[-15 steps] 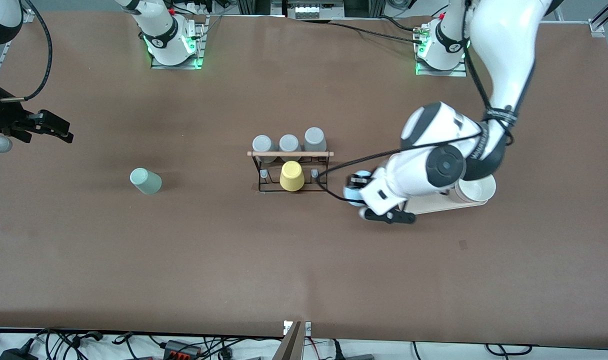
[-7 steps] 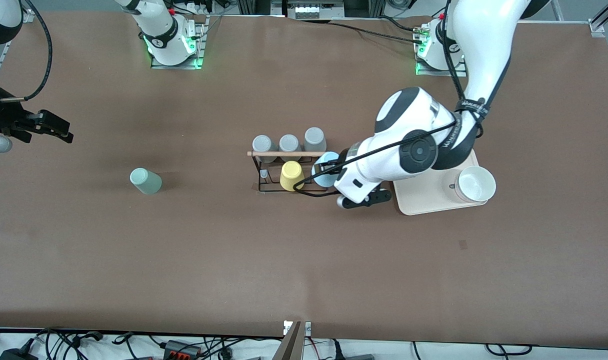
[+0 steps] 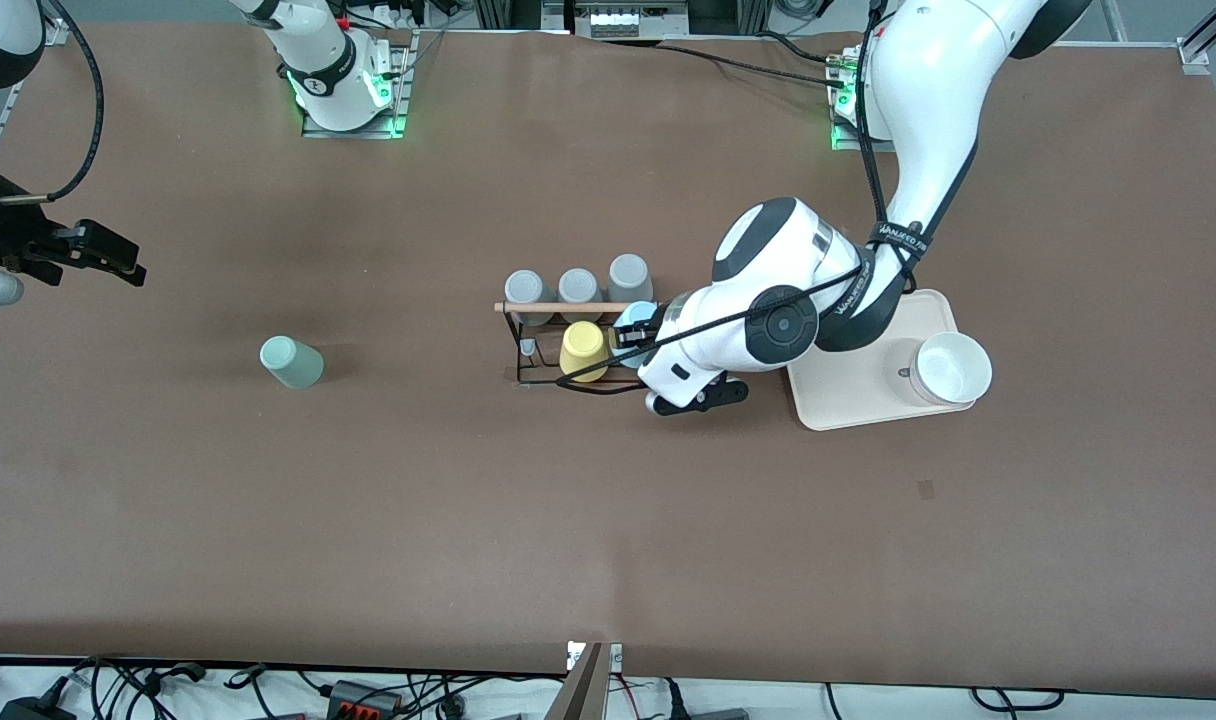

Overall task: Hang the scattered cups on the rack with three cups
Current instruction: 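Carry the blue cup to the rack and hang it beside the yellow cup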

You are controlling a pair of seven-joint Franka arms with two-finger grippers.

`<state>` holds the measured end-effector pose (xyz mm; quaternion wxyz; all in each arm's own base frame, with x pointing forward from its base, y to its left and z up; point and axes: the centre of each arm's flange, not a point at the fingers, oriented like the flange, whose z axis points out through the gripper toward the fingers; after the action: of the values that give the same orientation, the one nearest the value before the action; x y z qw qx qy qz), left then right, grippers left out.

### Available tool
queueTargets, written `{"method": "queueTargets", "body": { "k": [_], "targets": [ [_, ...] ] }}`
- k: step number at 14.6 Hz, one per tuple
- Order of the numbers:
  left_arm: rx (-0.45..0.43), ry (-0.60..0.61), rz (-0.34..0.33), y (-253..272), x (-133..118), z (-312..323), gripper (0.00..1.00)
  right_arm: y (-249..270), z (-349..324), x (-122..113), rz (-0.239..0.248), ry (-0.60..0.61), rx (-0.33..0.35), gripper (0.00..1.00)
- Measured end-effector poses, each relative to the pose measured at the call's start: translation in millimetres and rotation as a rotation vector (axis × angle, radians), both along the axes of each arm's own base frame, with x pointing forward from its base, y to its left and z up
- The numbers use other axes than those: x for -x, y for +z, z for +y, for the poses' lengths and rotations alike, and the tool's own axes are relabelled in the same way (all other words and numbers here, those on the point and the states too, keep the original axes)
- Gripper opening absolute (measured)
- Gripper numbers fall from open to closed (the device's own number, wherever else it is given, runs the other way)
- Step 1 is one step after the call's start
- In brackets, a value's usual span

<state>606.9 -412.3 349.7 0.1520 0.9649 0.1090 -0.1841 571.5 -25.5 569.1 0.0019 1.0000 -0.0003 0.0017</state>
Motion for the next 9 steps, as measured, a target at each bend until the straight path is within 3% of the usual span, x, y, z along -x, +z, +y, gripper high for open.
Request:
{"method": "queueTargets", "body": {
  "k": [7,9],
  "targets": [
    [0.015,0.010,-0.024,-22,0,-15,0.66,0,-3,0,0.000,-0.005,0.000,1.00],
    [-0.019,-0.012,-0.062,-24,-1,-14,0.78,0,-4,0,0.000,-0.006,0.000,1.00]
  ]
}}
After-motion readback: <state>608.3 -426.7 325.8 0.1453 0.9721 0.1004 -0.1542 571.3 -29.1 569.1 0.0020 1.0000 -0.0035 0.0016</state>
